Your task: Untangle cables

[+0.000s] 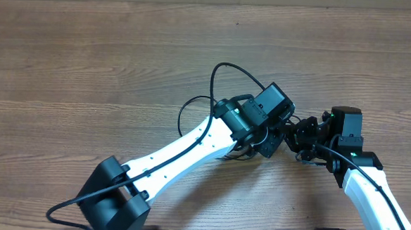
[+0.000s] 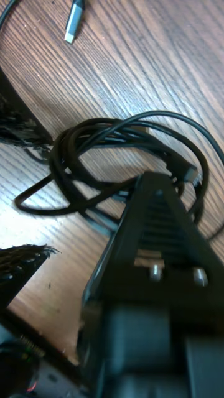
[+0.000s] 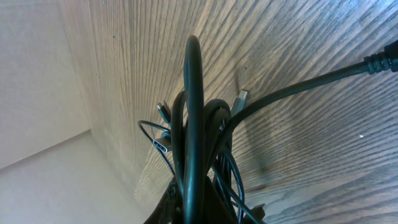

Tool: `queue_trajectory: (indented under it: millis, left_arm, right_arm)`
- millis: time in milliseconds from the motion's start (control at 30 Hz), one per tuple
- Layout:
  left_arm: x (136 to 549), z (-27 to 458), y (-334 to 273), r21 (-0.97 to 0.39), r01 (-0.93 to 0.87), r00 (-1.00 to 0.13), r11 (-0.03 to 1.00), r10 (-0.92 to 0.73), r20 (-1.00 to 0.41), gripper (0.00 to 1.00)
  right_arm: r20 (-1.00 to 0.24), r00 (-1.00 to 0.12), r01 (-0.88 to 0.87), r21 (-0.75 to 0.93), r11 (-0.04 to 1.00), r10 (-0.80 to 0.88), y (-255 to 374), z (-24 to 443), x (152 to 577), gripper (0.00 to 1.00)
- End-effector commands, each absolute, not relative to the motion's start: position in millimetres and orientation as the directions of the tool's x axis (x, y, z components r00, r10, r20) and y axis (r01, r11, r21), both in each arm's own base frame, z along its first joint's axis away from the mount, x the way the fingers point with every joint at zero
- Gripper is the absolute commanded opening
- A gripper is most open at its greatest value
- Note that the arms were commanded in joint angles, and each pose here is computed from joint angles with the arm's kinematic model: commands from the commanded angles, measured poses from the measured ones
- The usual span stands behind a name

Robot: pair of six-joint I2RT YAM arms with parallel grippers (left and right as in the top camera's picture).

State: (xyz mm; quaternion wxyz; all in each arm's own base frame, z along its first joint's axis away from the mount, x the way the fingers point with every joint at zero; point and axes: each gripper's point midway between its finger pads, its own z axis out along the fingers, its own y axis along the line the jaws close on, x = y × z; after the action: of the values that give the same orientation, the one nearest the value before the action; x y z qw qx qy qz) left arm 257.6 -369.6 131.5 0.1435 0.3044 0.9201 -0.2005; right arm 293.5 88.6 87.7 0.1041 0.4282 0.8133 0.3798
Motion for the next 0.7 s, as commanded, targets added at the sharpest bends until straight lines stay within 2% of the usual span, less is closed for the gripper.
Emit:
queue_trajectory:
  millis: [0, 133, 167, 200, 267, 467, 567, 667]
  left_arm:
    - [264, 114, -367, -0.246, 0.57, -0.804, 0.784, 0.471, -0.364, 0.46]
    - [267, 110, -373, -0.259, 0.562, -0.809, 0.786, 0.457, -0.37, 0.42]
    - [267, 110, -374, -0.26, 0.563, -0.808, 0.785, 0.456, -0.373, 0.35]
    - [268, 109, -375, -0.261, 0.56, -0.81, 0.786, 0.452, -0.374, 0.2]
    - [272, 108, -373, -0.254, 0.542, -0.818, 0.801, 0.435, -0.376, 0.04]
    - [306, 109, -338, -0.169, 0.35, -0.88, 0.922, 0.262, -0.396, 0.04]
    - [328, 117, -303, -0.14, 0.178, -0.906, 0.974, 0.107, -0.409, 0.04]
    - [354, 137, -259, -0.107, 0.012, -0.886, 0.994, -0.039, -0.462, 0.04]
  right_arm:
    - [0.142, -0.629, 0.58, 0.74, 0.339, 0.764, 90, 103, 303, 0.04]
    - [0.149, -0.634, 0.577, 0.744, 0.337, 0.758, 92, 104, 302, 0.04]
    - [0.149, -0.634, 0.578, 0.743, 0.337, 0.759, 92, 104, 302, 0.04]
    - [0.149, -0.634, 0.578, 0.744, 0.337, 0.759, 92, 104, 302, 0.04]
    - [0.148, -0.634, 0.578, 0.743, 0.337, 0.759, 92, 104, 302, 0.04]
    - [0.112, -0.675, 0.555, 0.728, 0.403, 0.729, 91, 98, 294, 0.04]
    - [0.075, -0.711, 0.524, 0.72, 0.455, 0.699, 90, 95, 290, 0.04]
    - [0.061, -0.715, 0.542, 0.678, 0.496, 0.697, 82, 86, 281, 0.04]
